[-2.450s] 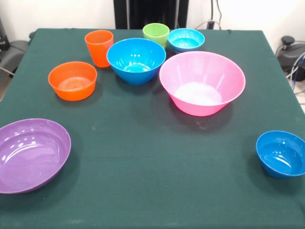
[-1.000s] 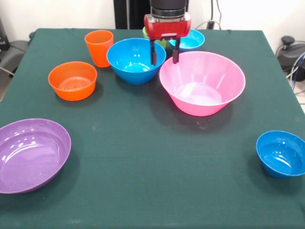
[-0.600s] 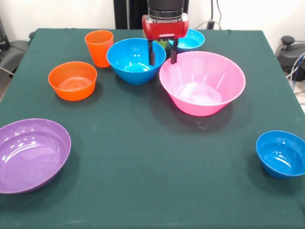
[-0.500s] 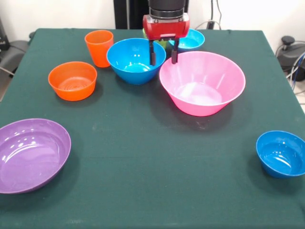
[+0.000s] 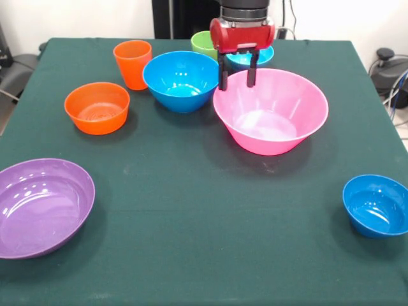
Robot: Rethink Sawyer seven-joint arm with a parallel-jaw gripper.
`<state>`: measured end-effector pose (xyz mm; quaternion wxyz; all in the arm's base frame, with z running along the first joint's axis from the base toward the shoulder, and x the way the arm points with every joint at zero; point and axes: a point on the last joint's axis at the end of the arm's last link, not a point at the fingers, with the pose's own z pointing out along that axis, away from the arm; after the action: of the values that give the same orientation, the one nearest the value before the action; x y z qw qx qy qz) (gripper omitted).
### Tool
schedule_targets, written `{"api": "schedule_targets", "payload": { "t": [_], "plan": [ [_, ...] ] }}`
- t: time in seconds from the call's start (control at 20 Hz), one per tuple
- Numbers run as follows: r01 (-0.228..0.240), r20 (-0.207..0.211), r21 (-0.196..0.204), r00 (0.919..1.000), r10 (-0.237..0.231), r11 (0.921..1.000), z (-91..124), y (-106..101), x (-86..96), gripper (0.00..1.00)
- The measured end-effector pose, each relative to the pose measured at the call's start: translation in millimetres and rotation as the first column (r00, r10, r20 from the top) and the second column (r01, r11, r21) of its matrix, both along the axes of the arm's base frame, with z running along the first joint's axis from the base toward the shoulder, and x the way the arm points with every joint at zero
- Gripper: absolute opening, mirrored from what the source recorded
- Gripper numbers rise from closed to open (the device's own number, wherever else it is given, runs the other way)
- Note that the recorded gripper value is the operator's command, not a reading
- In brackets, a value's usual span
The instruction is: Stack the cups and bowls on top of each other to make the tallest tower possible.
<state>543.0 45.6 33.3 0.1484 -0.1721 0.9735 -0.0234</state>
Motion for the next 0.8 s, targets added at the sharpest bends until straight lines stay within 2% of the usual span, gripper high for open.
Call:
{"api": "schedule_targets", "payload": {
  "t": [0.2,0.35,0.4,0.5,0.65,0.8],
  "plan": [
    [0.020,0.029,0.028,0.9994,-0.021,0.9994,1,-8,17.8,1.00],
    [0.055,0.036,0.068,0.9977,-0.057,0.9962,-3,-18,30.2,1.00],
    [0.084,0.027,0.097,0.9959,-0.086,0.9918,-9,-26,36.7,1.00],
    [0.102,0.017,0.115,0.9943,-0.105,0.9880,-14,-29,40.5,1.00],
    [0.147,-0.022,0.158,0.9891,-0.146,0.9764,-30,-34,47.9,1.00],
    [0.151,-0.036,0.177,0.9884,-0.147,0.9726,-40,-28,53.4,1.00]
  ]
}}
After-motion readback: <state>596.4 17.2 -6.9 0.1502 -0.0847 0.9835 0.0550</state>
